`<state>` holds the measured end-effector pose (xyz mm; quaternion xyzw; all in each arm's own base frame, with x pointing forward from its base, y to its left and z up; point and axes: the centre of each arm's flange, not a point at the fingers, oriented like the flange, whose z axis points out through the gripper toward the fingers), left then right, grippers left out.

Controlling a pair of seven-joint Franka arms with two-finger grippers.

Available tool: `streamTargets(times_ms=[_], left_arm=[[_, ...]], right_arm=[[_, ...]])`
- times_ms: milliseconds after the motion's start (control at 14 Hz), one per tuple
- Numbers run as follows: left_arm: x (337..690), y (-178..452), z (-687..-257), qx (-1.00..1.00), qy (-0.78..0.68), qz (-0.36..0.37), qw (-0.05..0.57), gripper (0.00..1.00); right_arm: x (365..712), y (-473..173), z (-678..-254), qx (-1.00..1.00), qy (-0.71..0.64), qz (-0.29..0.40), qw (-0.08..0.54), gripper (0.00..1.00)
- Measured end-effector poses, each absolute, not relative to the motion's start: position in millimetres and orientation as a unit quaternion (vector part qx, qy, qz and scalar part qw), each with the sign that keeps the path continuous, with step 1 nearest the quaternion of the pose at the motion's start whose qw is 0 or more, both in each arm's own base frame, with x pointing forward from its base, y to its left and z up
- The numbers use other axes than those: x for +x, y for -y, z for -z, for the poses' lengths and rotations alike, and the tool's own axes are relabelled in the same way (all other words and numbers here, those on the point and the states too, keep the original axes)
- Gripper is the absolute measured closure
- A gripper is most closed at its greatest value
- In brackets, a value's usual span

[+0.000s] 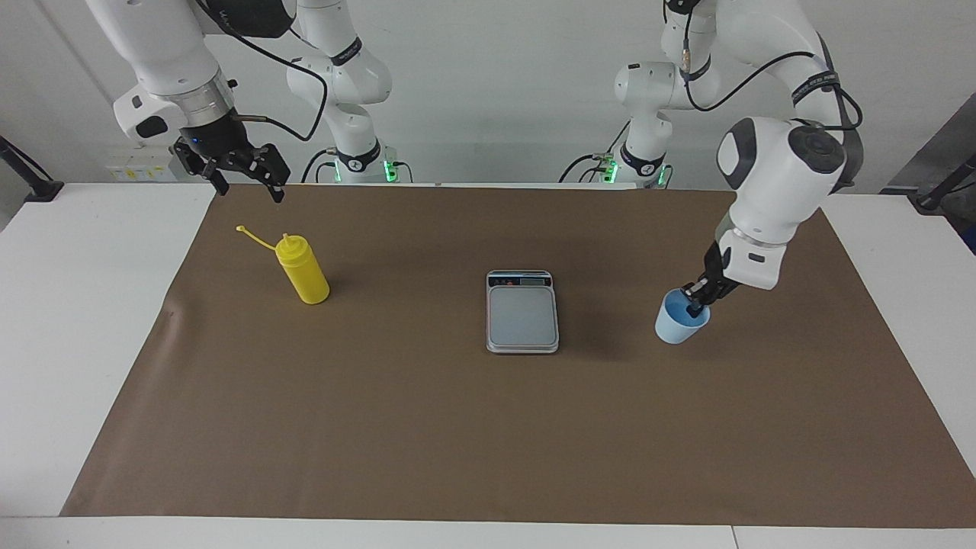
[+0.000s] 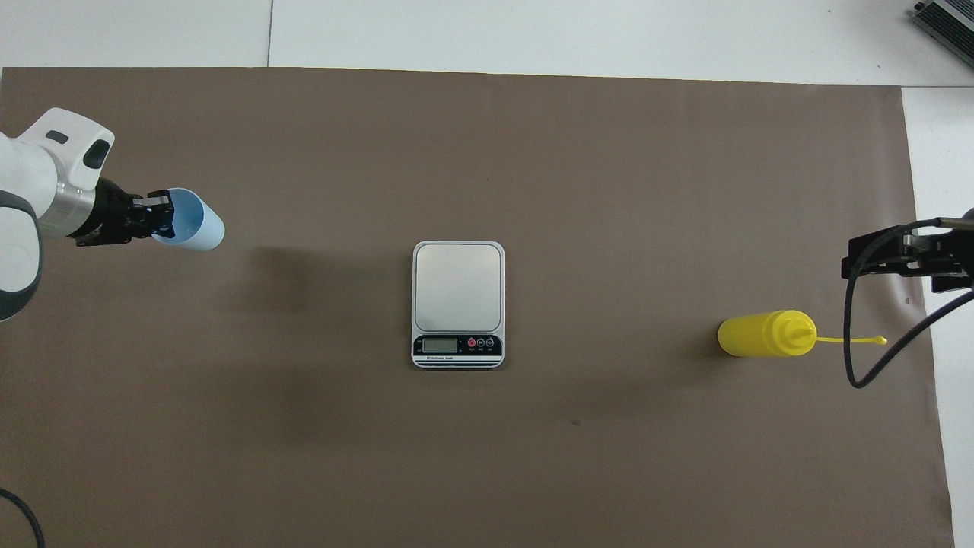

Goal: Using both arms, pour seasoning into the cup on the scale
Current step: 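Lift the blue cup with the left gripper and carry it over the scale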

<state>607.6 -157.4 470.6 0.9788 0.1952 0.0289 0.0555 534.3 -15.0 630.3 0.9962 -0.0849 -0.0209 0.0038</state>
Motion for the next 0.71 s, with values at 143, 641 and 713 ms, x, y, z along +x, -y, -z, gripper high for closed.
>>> streamTargets(times_ms=[143,641,713], left_arm=[[598.7,202.3,-466.5,0.978,-0.198,-0.033,0.063,0.96],[555.9,309.4,-439.8,0.974,-0.198,-0.048,0.095,0.96],[551.0,316.5,-434.2,0.975,-0.196,-0.050,0.098,0.96]], right_arm=[[534.2,15.0,-630.4,0.996,0.085,0.021,0.004,0.00],[534.1,15.1,-630.6,0.996,0.085,0.021,0.004,0.00],[534.1,15.2,-630.4,0.996,0.084,0.021,0.004,0.00]])
